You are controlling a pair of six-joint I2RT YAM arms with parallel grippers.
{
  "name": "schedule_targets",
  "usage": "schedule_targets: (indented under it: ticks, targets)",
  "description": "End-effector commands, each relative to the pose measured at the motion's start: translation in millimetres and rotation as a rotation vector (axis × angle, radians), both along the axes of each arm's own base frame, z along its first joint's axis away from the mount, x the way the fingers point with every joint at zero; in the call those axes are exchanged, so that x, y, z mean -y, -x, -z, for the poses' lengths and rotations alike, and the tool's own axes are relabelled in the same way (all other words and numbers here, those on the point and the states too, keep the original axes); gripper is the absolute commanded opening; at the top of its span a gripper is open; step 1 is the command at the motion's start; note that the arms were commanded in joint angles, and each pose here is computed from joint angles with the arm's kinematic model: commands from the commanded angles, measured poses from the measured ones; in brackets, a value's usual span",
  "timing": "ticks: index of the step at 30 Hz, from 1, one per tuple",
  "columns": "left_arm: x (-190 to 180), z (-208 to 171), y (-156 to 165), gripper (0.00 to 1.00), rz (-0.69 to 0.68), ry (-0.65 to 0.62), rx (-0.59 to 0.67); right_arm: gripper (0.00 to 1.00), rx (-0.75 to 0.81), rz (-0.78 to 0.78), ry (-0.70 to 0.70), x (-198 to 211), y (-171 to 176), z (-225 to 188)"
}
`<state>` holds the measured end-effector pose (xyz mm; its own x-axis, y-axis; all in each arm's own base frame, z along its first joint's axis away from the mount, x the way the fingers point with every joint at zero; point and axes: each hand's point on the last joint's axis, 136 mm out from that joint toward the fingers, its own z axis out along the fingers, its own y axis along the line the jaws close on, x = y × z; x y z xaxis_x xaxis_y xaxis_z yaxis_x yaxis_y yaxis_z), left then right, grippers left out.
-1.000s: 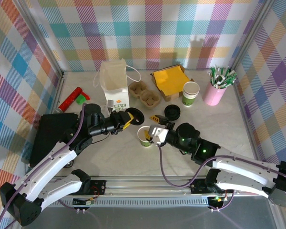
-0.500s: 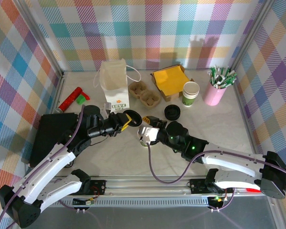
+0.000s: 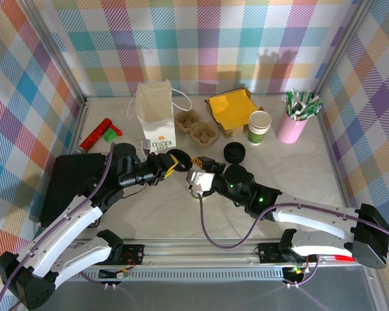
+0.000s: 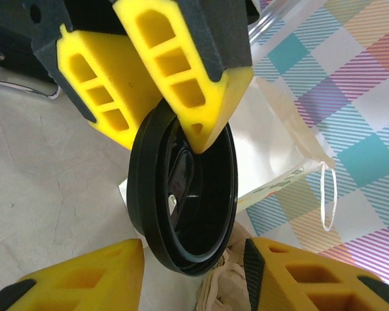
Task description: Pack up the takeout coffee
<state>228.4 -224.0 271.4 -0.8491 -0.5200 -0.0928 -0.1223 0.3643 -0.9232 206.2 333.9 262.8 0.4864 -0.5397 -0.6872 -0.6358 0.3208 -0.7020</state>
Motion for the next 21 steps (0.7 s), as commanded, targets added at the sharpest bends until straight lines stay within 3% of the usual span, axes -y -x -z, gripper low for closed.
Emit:
schedule_targets:
  ticks: [1, 6, 9, 16, 21]
  targets:
    - [-1, -10, 1, 0.09, -0.009, 0.035, -0.027, 0.47, 0.031, -0.019, -0.043, -8, 2, -19]
    - [0, -12, 2, 0.09, 0.0, 0.042, -0.025, 0.43, 0.046, -0.003, -0.032, -11, -4, -19]
    - [1, -12, 2, 0.09, 0.004, 0.041, -0.025, 0.35, 0.045, 0.007, -0.026, -13, -7, -21]
    - [2, -11, 5, 0.09, 0.018, 0.042, -0.027, 0.26, 0.051, 0.03, -0.013, -17, -13, -23]
    - [-3, -10, 6, 0.12, 0.007, 0.017, -0.019, 0.12, 0.028, 0.058, 0.0, -15, -17, -21]
